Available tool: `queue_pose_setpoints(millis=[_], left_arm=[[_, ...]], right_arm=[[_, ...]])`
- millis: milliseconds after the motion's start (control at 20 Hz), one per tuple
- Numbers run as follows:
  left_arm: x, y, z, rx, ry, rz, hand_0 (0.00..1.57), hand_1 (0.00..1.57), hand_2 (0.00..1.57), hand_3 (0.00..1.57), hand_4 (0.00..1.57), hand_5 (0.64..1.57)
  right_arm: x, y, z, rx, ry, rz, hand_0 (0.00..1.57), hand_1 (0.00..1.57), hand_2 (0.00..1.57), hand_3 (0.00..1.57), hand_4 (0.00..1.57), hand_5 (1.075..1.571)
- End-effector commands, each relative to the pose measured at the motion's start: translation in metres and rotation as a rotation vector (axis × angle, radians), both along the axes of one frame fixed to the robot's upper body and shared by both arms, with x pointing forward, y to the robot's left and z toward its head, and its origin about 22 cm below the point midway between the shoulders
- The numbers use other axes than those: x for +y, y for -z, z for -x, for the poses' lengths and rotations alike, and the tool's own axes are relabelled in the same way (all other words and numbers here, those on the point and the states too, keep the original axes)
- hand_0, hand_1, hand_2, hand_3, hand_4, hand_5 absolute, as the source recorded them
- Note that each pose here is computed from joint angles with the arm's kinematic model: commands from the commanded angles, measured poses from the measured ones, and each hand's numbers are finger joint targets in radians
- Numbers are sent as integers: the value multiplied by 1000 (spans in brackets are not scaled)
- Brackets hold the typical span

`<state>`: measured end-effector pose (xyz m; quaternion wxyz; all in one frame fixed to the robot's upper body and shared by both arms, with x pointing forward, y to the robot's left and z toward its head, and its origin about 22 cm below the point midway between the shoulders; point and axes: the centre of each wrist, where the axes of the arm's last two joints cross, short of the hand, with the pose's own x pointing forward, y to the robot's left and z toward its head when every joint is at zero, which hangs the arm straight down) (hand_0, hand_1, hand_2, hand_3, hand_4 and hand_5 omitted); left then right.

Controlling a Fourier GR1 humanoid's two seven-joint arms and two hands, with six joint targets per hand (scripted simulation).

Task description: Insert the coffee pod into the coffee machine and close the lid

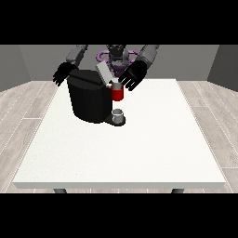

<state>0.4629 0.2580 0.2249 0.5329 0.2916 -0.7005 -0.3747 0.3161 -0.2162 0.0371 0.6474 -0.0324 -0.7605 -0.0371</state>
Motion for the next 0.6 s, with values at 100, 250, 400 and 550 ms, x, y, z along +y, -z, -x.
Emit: queue_pose_setpoints(millis=[100,250,400,550], left_arm=[[-25,9,-1,13,30,-36,1152,1152,1178,1020,450,1571],[12,-6,1,-35,-37,-48,1105,1105,1151,980,413,1571],[-20,7,-1,16,40,-70,1066,1066,1116,945,380,1571],[-1,-10,1,-39,-6,-63,1050,1050,1119,962,364,1571]], right_arm=[[-8,12,-2,16,36,5,0,0,0,0,335,1571],[-3,0,4,-19,-51,9,0,0,0,0,438,1571],[-4,-4,-10,14,34,-6,0,0,0,0,434,1571],[-18,-8,-9,-18,-4,-1,0,0,0,0,458,1571]])
